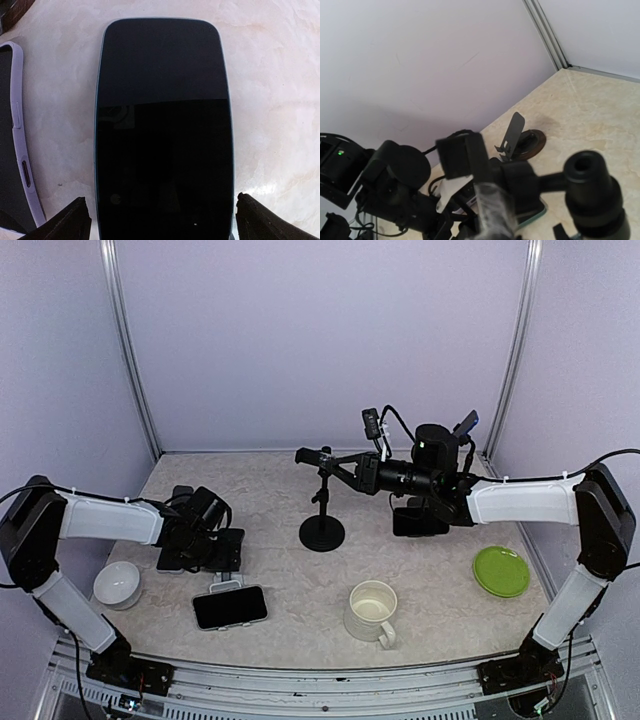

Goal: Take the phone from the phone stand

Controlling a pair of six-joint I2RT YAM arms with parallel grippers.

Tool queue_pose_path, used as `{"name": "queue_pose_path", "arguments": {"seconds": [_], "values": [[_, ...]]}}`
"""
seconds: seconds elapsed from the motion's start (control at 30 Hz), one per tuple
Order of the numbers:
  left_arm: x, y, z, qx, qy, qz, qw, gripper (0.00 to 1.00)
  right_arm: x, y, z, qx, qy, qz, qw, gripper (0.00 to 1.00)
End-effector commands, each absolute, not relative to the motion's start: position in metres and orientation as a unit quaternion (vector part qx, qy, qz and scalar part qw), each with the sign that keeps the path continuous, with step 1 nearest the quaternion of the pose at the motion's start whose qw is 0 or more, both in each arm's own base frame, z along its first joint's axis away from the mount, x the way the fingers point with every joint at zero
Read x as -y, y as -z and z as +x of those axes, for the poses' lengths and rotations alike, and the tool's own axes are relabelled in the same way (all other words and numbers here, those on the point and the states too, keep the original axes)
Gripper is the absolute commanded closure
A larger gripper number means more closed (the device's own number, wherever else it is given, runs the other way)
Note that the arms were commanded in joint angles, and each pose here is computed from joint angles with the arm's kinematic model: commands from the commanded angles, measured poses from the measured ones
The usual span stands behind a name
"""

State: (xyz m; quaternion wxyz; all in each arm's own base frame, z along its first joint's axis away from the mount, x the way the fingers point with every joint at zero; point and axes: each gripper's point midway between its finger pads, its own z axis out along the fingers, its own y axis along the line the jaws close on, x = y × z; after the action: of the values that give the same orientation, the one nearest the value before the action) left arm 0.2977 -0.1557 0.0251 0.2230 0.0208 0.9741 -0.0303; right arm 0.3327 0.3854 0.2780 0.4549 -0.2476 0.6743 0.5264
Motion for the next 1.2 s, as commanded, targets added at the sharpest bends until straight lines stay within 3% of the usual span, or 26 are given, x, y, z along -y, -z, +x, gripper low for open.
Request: {"name": "queue_pose_path", "arguments": {"seconds": [0.0, 0.47, 0.67, 0.8, 1.0, 1.17], "values": [[0.157, -0.04, 0.303, -0.969, 0.035, 0.026, 0.242, 0.02, -0.38, -0.258, 0.332, -0.705, -0.521, -0.231, 0.422, 1.0], [0.161, -0.022, 0.327, -0.971, 0.023, 0.033, 0.235, 0.11, -0.379, -0.257, 0.333, -0.708, -0.518, -0.231, 0.421, 1.0], [0.164, -0.018, 0.341, -0.971, 0.016, 0.036, 0.236, 0.26, -0.38, -0.255, 0.334, -0.709, -0.518, -0.23, 0.42, 1.0], [0.165, -0.015, 0.351, -0.97, 0.015, 0.031, 0.239, 0.31, -0.38, -0.255, 0.334, -0.709, -0.518, -0.231, 0.419, 1.0], [0.163, -0.011, 0.356, -0.969, 0.008, 0.024, 0.244, 0.33, -0.379, -0.254, 0.335, -0.709, -0.518, -0.232, 0.419, 1.0], [0.161, 0.004, 0.334, -0.972, 0.009, 0.02, 0.236, 0.34, -0.377, -0.253, 0.335, -0.71, -0.517, -0.23, 0.419, 1.0]]}}
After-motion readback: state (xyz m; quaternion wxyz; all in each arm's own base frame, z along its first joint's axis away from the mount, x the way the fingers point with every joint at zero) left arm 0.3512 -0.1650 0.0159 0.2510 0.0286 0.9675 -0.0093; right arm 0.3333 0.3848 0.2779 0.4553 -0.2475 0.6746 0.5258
